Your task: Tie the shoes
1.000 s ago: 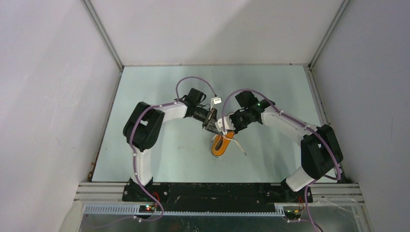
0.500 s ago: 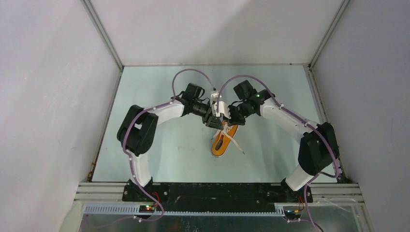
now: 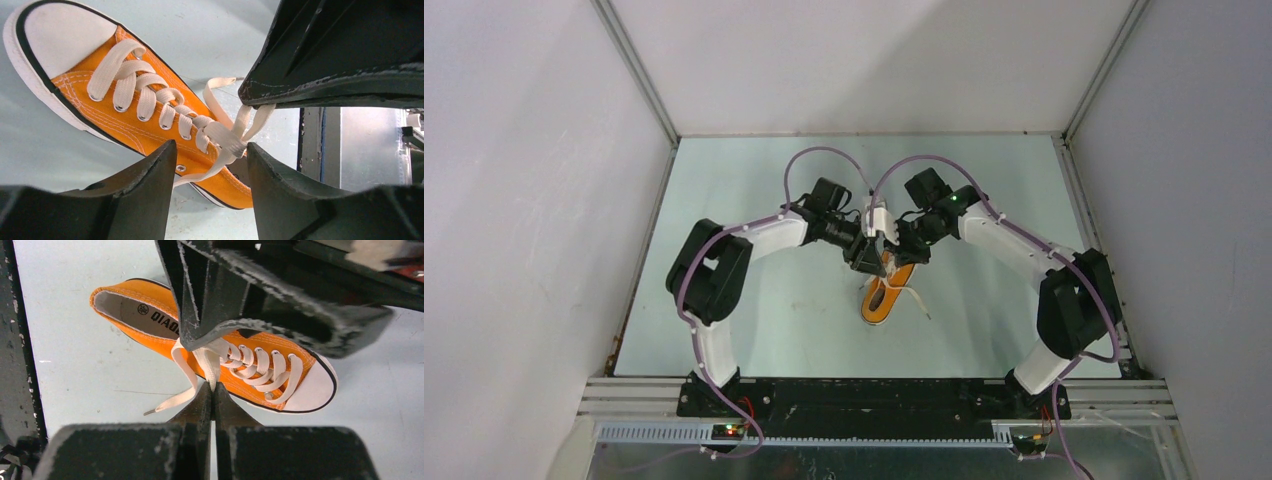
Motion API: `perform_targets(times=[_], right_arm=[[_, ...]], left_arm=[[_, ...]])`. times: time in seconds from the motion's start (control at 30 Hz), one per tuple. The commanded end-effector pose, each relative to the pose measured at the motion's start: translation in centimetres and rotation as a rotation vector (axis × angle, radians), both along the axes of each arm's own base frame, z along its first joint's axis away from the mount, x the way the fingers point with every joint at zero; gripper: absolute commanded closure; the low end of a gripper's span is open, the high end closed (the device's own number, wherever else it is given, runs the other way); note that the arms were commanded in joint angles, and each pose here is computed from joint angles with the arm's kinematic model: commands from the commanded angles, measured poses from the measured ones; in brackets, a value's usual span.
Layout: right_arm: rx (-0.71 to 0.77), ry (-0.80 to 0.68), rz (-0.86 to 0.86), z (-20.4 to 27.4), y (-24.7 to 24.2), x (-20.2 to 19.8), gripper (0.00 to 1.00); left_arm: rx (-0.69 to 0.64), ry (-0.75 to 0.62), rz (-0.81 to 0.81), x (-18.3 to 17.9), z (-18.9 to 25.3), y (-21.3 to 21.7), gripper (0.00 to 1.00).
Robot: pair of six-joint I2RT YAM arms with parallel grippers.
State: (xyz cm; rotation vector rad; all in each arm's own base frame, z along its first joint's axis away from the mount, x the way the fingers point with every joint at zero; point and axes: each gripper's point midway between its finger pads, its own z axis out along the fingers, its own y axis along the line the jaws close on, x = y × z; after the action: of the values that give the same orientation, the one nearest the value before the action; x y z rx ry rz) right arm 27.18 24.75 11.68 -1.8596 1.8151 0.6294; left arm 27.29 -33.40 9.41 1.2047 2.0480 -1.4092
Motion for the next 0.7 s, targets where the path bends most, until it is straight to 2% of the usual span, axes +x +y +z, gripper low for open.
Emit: perform_targets(times=[0.0,0.2,0.4,0.53,0.57,0.63,0.67], right_arm=[[0.042,-0.011,-0.026,1.2,1.1,0.9,1.00],[0.047,-0.002,-0.050,1.3,1.3,1.2,1.00],[0.051,0.004,-0.064,1.3,1.5,1.4,1.00],[0.059,0.028,-0.095,1.5,1.4,1.9,1.00],[0.066,0.031,-0.100,1.7,1.5,2.0,0.98],[0.089,0.053,-0.136,2.0,1.1,2.5,0.89],[0.106,0.069,-0.180,2.2,0.6,3.2,0.81]], left_arm=[[-0.043,-0.111,-0.021,0.1,1.9,-0.5,0.40],[-0.048,-0.154,-0.081,-0.4,1.9,-0.8,0.48],[-0.070,-0.128,-0.116,-0.9,2.1,-1.0,0.85],[-0.085,-0.140,-0.109,-0.9,2.5,-1.0,0.97],[-0.087,-0.141,-0.104,-0.8,2.6,-1.0,0.98],[-0.092,-0.136,-0.069,-0.6,3.1,-0.9,1.00],[-0.104,-0.150,-0.053,-0.3,3.1,-1.0,1.00]])
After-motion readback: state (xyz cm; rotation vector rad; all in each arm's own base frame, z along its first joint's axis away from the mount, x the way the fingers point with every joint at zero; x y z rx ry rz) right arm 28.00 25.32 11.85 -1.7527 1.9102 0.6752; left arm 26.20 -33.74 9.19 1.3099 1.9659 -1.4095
